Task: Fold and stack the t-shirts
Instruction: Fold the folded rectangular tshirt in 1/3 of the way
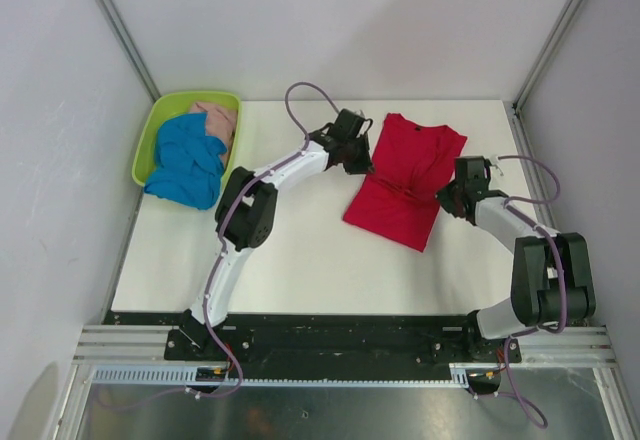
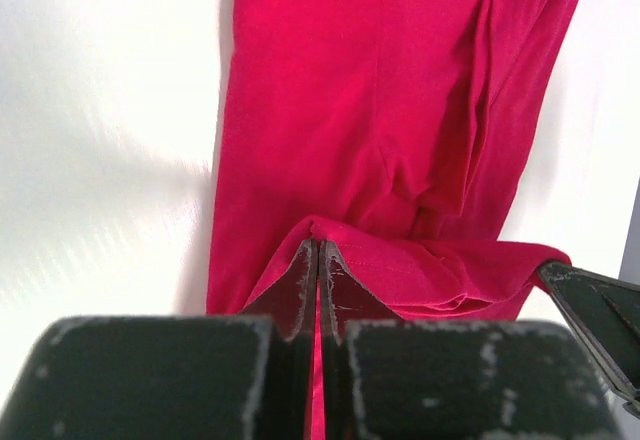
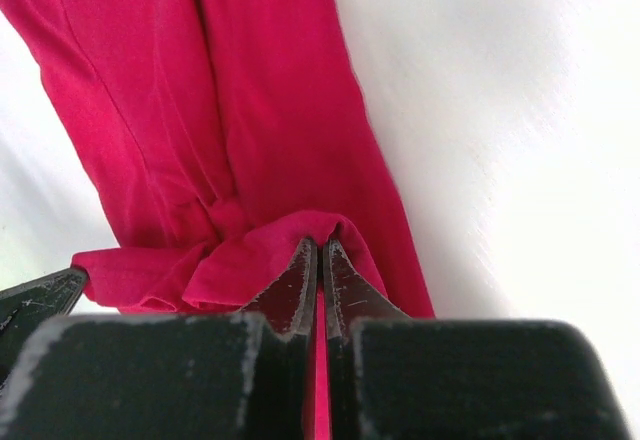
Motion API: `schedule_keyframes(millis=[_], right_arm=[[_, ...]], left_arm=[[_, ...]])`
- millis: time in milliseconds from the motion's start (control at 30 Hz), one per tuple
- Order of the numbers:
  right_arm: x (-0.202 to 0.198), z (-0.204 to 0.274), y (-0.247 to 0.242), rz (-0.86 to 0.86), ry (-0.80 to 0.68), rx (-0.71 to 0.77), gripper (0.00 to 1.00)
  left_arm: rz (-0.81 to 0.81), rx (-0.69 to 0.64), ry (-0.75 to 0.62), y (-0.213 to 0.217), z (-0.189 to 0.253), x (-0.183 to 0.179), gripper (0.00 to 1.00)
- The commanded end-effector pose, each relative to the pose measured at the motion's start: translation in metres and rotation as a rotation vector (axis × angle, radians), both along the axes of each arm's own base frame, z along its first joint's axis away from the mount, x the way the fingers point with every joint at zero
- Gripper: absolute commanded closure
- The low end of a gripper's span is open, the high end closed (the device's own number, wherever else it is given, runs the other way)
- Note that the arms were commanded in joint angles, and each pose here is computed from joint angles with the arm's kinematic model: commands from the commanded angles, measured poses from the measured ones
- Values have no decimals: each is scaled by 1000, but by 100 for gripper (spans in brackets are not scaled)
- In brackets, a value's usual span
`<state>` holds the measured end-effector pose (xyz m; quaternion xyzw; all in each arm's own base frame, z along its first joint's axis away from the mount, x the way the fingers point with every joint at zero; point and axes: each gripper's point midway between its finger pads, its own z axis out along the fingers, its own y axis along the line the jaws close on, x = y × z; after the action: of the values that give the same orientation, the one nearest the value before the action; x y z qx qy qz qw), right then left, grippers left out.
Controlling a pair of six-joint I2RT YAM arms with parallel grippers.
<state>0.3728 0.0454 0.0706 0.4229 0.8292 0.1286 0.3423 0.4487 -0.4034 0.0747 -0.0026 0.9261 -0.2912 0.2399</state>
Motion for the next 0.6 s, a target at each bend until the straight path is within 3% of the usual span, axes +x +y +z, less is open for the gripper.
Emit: schedule_keyframes(millis=[0, 567], right_arm=[[25, 23, -3, 6, -83, -8, 100], [41, 10, -6, 12, -55, -8, 100]], left_arm=[[43, -51, -57, -2, 26, 24, 100], [44, -74, -55, -3, 18, 41, 100]])
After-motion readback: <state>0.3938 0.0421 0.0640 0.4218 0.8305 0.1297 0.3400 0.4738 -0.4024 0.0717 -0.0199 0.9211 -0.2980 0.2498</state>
